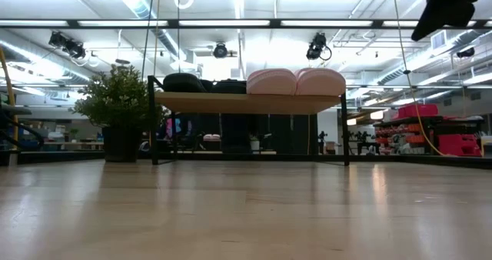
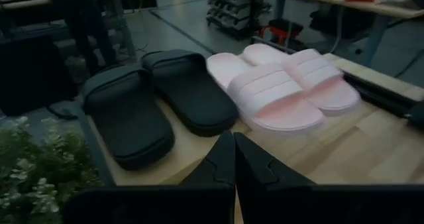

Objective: Pick and place slides into the shelf
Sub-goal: Return to Home Position

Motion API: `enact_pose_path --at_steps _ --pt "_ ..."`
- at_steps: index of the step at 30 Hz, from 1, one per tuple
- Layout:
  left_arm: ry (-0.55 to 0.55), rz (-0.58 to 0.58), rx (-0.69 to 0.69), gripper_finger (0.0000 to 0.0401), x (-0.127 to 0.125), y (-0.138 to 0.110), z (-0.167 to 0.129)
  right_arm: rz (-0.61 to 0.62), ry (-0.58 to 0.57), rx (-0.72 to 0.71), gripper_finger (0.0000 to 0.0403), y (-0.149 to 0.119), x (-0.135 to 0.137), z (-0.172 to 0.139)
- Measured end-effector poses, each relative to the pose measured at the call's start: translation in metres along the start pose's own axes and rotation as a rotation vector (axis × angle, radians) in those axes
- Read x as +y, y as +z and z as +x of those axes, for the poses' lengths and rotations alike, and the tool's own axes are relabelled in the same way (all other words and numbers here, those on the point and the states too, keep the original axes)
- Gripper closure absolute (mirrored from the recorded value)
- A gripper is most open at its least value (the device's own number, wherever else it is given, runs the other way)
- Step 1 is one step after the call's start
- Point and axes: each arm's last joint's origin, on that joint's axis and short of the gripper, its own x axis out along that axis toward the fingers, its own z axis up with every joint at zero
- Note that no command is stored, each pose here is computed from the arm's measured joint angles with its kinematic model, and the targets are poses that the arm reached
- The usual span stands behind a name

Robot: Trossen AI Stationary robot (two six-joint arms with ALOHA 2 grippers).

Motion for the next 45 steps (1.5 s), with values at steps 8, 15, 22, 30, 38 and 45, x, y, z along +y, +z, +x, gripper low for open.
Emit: enact_pose_path --at_steps 8,15,22,30,38,45 --pt "-0.142 -0.063 -0.015 0.0401 -0.002 -0.044 -0.001 0.062 0.006 0.015 0.0403 0.003 0.01 0.008" --pt "-0.66 -0.033 -0.117 0.0401 0.005 -0.052 0.036 0.059 0.011 0.052 0.0403 0.005 0.024 0.02" --pt "-0.877 -0.06 -0.115 0.0401 0.041 -0.079 0.084 0.061 0.0 0.004 0.0403 0.01 0.034 0.028" --pt "-0.93 -0.129 -0.153 0.0401 0.08 -0.104 0.098 0.106 0.012 -0.055 0.0403 0.015 0.04 0.031" --pt "-0.92 -0.232 -0.219 0.0401 0.122 -0.117 0.083 0.15 0.001 -0.06 0.0403 0.019 0.042 0.037" --pt "-0.906 -0.244 -0.296 0.0401 0.136 -0.113 0.068 0.187 -0.016 -0.068 0.0403 0.024 0.038 0.04"
